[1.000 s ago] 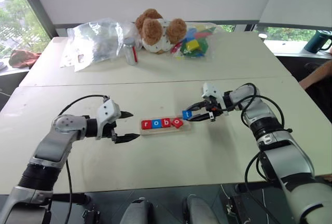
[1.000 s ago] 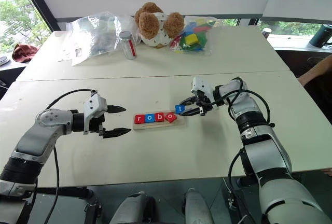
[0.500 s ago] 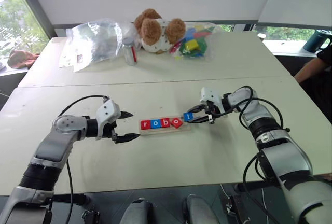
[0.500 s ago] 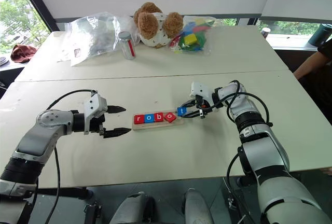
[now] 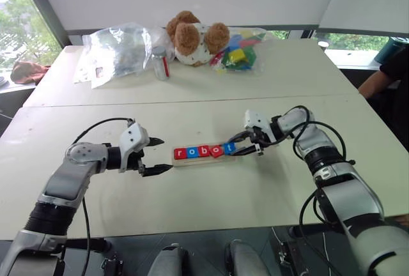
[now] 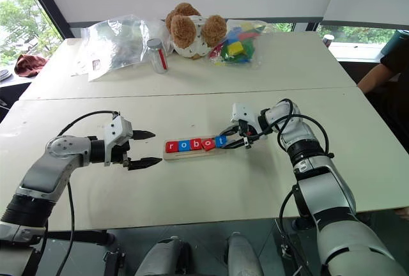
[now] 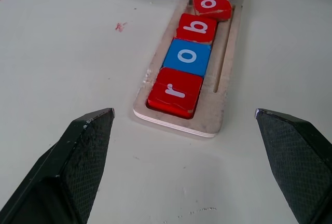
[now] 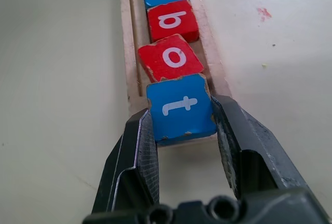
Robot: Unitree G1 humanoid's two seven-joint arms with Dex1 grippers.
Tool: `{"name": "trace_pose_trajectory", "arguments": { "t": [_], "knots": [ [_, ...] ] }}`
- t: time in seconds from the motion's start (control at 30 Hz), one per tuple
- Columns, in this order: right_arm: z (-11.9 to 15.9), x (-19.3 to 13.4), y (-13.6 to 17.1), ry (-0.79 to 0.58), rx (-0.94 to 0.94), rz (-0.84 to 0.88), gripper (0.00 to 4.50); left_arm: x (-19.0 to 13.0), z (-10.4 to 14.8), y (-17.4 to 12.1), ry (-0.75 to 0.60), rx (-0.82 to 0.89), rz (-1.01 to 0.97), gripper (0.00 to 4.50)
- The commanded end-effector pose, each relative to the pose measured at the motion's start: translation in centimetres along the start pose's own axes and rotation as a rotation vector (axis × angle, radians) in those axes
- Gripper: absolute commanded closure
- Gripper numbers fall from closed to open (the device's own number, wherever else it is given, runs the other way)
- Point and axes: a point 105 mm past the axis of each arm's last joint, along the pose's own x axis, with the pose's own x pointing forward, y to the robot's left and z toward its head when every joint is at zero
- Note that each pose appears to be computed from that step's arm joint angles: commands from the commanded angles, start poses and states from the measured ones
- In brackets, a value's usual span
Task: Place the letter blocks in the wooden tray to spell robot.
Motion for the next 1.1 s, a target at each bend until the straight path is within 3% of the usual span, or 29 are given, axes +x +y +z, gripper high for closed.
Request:
{"name": "trace_pose_trajectory", "arguments": {
  "t": [0.03,0.5,0.67,0.73,1.1],
  "knots": [
    [1.2,0.3,-0.2,-0.028,-0.035,0.0,3.36,0.0,0.9,0.2,-0.02,0.035,0.004,0.0],
    [0.8,0.2,-0.7,0.005,-0.023,-0.032,3.36,0.0,1.0,0.2,-0.026,0.037,0.009,0.0],
    [0.8,0.4,-0.8,-0.001,-0.011,-0.037,0.83,0.2,1.1,0.2,-0.031,0.037,0.005,0.0],
    [0.9,0.4,-0.9,-0.004,-0.013,-0.043,0.09,0.2,1.1,0.2,-0.032,0.036,0.004,0.0],
    [1.3,-1.1,-2.2,0.01,-0.025,-0.113,0.09,0.4,1.0,0.2,-0.032,0.028,0.002,0.0]
  ]
}}
